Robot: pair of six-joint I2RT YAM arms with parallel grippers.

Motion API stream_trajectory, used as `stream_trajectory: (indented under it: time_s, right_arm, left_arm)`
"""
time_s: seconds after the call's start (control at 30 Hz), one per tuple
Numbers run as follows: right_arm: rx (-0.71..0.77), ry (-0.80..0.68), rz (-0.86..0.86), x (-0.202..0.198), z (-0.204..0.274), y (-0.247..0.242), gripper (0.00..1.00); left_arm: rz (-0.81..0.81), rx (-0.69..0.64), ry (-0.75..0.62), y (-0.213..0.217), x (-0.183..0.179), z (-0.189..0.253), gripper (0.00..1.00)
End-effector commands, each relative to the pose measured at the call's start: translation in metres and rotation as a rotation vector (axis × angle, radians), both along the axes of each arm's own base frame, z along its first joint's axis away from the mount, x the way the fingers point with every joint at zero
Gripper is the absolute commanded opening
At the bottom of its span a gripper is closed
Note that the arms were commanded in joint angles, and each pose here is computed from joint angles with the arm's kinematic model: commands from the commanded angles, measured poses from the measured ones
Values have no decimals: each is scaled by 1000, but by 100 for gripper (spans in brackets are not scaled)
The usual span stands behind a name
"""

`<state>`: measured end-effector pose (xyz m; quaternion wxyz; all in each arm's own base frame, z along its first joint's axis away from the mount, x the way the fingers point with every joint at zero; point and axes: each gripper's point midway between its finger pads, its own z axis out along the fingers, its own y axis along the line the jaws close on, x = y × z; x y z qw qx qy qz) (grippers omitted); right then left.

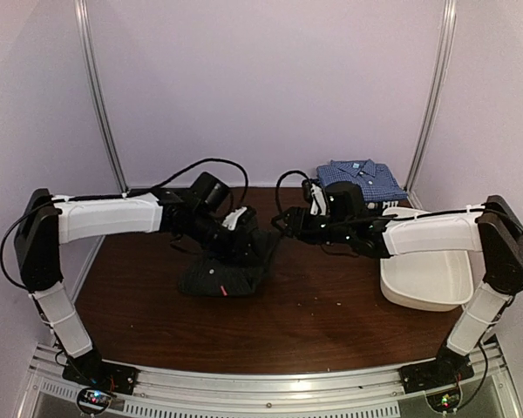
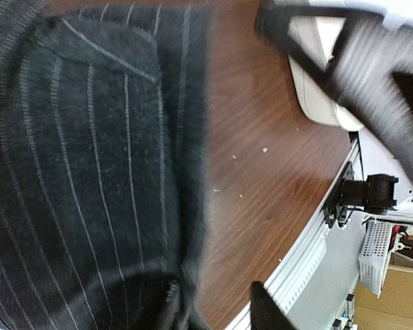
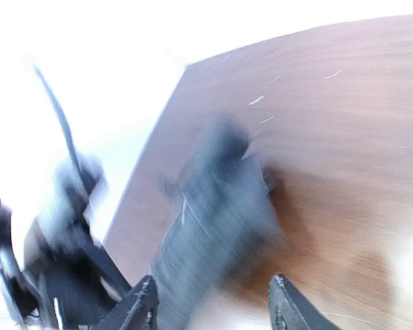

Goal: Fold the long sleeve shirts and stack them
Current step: Turn over the square folded shirt at the center of the board, then rotate the square-folded shirt at the center of the board.

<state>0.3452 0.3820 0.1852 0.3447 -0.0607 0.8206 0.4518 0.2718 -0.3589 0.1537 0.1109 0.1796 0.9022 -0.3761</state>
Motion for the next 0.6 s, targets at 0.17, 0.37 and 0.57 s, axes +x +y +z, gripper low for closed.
stream_trajectory:
  time_s: [0.17, 0.37, 0.57]
  right_arm:
    - [-228, 80, -135, -16, -60, -64, 73]
    - [-273, 114, -119, -25, -82, -63, 76]
    - [-295, 151, -69, -35, -103, -43, 71]
  left_arm:
    - [45, -49, -53, -59, 10, 5, 60]
    - [230, 79, -92, 19, 50, -5, 60]
    - [330, 164, -106, 99, 88, -25, 60]
